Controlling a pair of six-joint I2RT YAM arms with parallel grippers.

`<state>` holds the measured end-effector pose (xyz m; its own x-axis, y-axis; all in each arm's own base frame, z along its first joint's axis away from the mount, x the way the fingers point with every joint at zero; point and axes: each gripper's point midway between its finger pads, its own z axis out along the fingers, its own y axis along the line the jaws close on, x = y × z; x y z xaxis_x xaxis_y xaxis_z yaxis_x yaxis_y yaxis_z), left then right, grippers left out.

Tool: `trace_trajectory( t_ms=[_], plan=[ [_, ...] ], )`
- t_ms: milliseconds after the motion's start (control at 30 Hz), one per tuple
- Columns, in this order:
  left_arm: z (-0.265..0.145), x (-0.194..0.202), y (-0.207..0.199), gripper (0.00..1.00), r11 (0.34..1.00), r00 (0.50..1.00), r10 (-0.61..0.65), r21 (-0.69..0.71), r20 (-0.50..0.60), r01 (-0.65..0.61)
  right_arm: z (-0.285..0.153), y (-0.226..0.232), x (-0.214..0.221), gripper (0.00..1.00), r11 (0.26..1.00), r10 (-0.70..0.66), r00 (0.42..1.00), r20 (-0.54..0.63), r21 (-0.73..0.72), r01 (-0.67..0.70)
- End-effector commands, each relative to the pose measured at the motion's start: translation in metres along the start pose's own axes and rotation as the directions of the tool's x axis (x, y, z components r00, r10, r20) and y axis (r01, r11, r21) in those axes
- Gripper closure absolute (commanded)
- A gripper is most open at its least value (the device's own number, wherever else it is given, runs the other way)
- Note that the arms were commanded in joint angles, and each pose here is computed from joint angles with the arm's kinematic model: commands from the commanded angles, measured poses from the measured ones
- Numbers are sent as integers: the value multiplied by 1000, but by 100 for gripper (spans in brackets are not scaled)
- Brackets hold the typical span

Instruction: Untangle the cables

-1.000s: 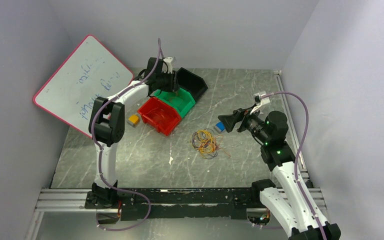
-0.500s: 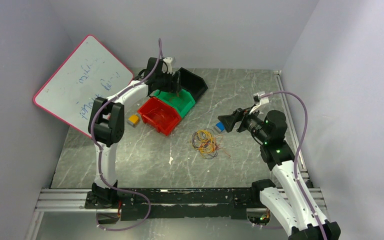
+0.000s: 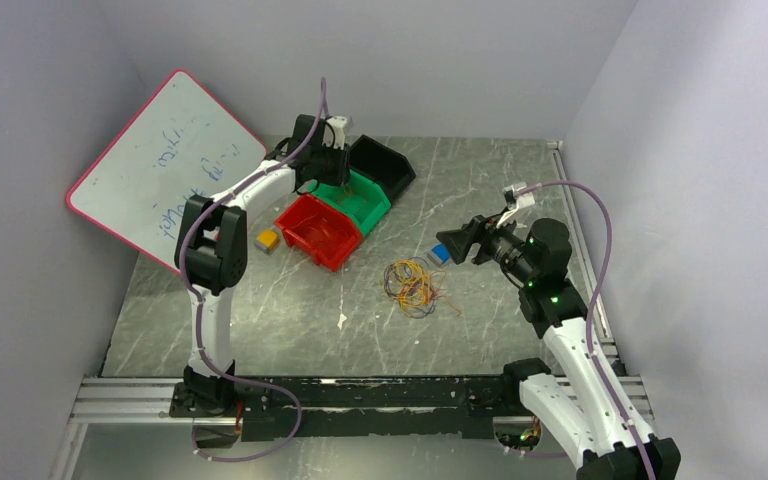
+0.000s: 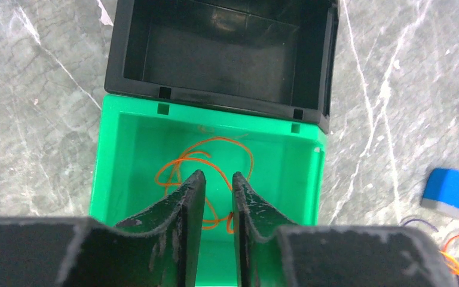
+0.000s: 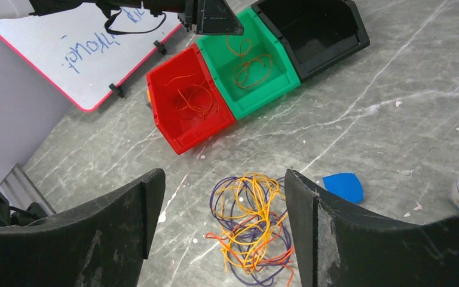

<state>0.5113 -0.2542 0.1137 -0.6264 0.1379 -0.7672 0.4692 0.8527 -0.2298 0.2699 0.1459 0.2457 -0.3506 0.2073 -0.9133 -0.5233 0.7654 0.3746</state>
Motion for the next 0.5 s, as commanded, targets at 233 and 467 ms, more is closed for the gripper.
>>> trace_trajectory(
  t_ms=[233, 467],
  plan=[
    [14, 16, 5, 93, 999, 998, 33, 19, -54, -32, 0, 0, 3, 26, 1000, -3, 1000, 0, -9, 3],
    [29, 24, 8, 93, 999, 996, 41, 15, -77, -40, -1, 0, 5, 26, 1000, -3, 1000, -5, -7, 3]
  ],
)
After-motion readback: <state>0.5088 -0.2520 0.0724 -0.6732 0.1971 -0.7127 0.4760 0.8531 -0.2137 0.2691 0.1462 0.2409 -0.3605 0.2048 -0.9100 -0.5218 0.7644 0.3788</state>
